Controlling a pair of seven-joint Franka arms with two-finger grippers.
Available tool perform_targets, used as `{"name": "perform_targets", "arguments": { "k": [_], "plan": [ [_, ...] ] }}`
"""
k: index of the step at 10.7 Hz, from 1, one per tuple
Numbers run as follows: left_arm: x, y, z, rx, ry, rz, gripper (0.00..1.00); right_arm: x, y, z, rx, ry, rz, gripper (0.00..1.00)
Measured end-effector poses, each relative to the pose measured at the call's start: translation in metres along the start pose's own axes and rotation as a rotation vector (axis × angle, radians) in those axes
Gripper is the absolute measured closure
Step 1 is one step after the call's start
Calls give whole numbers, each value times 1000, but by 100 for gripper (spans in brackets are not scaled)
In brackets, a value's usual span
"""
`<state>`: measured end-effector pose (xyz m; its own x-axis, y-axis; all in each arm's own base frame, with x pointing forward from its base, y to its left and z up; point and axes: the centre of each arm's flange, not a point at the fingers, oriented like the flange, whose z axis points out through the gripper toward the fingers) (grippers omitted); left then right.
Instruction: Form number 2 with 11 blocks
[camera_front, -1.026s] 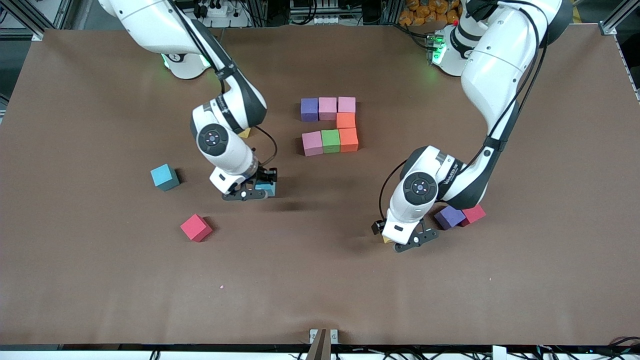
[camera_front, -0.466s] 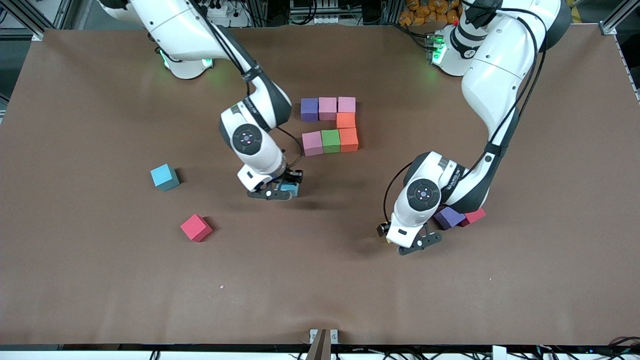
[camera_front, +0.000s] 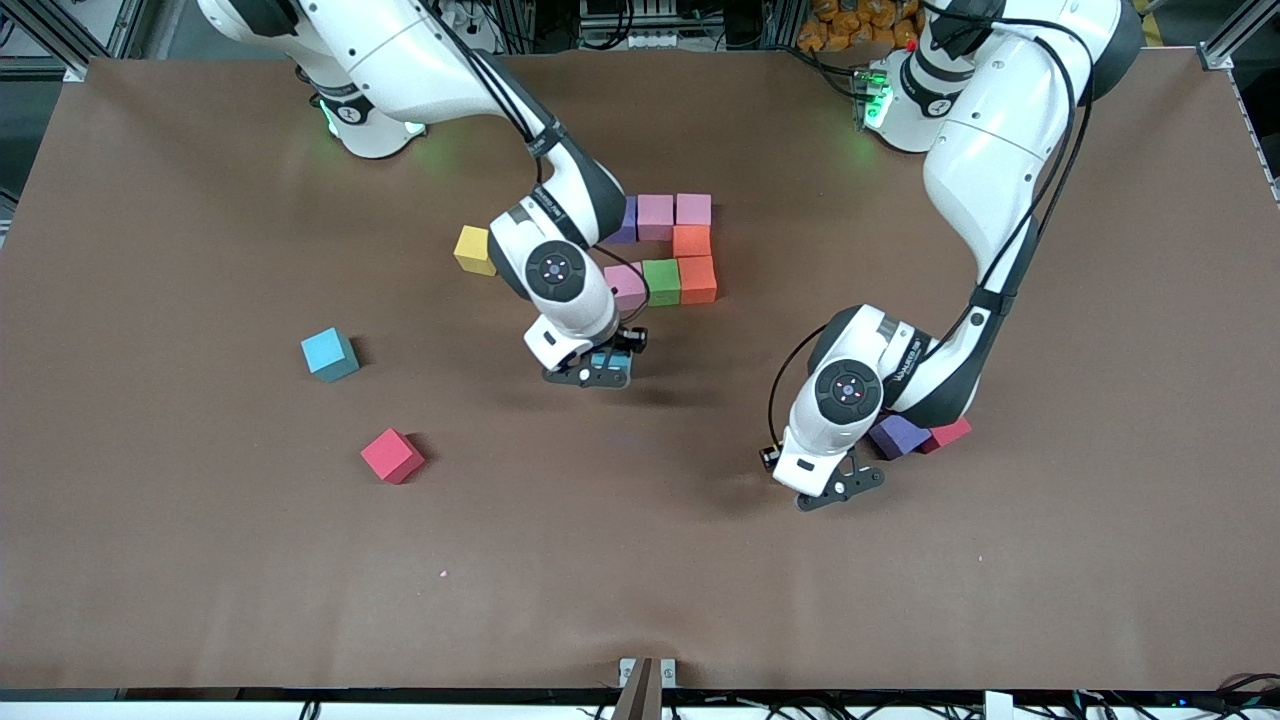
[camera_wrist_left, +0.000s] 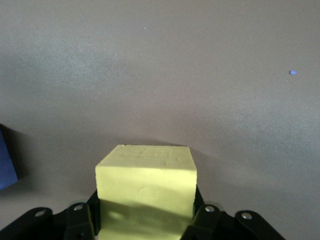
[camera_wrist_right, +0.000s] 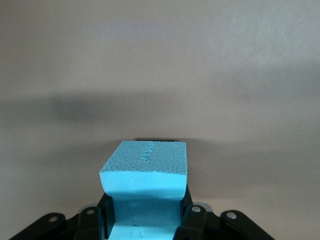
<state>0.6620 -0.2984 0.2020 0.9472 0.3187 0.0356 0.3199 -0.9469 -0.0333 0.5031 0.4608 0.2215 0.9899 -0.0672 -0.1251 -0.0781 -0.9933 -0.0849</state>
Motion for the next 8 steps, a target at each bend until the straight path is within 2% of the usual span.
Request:
{"name": "perform_targets", "arguments": {
  "k": [2, 8],
  "plan": [
    [0, 1, 0, -1, 1, 1, 38, -13, -9, 4, -18, -21, -36, 48],
    [-8, 12, -2, -20, 9, 18, 38, -32, -22, 11, -35, -37, -71, 48]
  ]
}}
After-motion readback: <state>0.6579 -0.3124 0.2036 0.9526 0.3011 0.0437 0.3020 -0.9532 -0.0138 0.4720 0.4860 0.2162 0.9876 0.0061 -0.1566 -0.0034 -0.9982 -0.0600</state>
